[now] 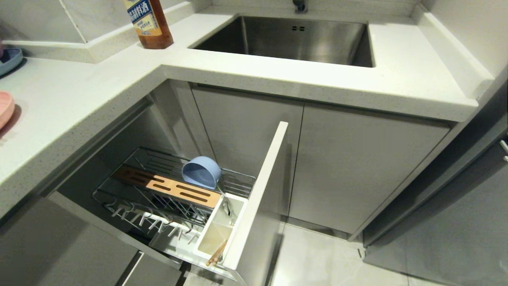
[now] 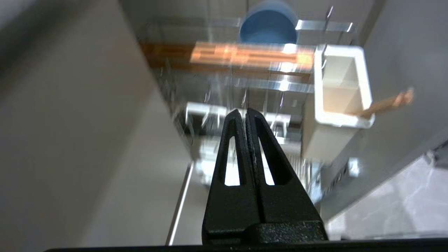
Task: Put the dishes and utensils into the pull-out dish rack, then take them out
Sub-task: Pick up the chopsticks and place it in the cupboard
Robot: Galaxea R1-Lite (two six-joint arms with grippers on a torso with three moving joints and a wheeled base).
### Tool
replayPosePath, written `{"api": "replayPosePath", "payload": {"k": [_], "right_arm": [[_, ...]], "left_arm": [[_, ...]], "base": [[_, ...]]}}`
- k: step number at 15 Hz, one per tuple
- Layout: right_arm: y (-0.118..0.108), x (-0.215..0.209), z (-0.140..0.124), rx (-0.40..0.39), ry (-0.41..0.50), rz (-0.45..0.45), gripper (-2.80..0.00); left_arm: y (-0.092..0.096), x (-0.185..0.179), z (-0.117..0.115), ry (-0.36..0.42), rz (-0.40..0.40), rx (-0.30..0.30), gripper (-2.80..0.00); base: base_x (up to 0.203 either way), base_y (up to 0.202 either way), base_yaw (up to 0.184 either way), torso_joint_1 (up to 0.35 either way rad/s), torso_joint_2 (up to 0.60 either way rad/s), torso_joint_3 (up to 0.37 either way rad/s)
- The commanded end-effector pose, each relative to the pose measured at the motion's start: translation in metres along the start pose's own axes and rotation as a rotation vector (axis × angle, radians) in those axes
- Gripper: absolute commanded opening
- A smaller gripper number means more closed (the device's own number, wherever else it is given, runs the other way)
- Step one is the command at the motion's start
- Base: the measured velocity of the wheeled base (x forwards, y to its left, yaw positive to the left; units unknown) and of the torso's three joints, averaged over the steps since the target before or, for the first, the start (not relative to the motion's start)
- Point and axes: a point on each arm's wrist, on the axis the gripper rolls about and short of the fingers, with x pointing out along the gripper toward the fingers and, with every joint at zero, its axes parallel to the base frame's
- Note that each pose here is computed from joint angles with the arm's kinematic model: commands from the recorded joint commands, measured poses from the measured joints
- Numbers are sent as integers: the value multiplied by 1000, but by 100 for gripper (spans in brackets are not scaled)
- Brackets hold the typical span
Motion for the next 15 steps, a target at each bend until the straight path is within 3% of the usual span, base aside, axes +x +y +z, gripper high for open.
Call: {"api": "replayPosePath", "payload": {"k": [1,3,15], "right_arm": [[0,0,0,-1,1,0,-280],[0,0,0,0,1,2,-280],[0,0,0,-1,1,1,-280]], "left_arm": [[-1,-5,-7,-5,9,1,-280],[-2,-7,-16,63,9,-13,-280],[-2,-7,-16,61,10,-39,-280]], "base": [[0,0,0,0,0,0],[0,0,0,0,0,0],[0,0,0,0,0,0]]}}
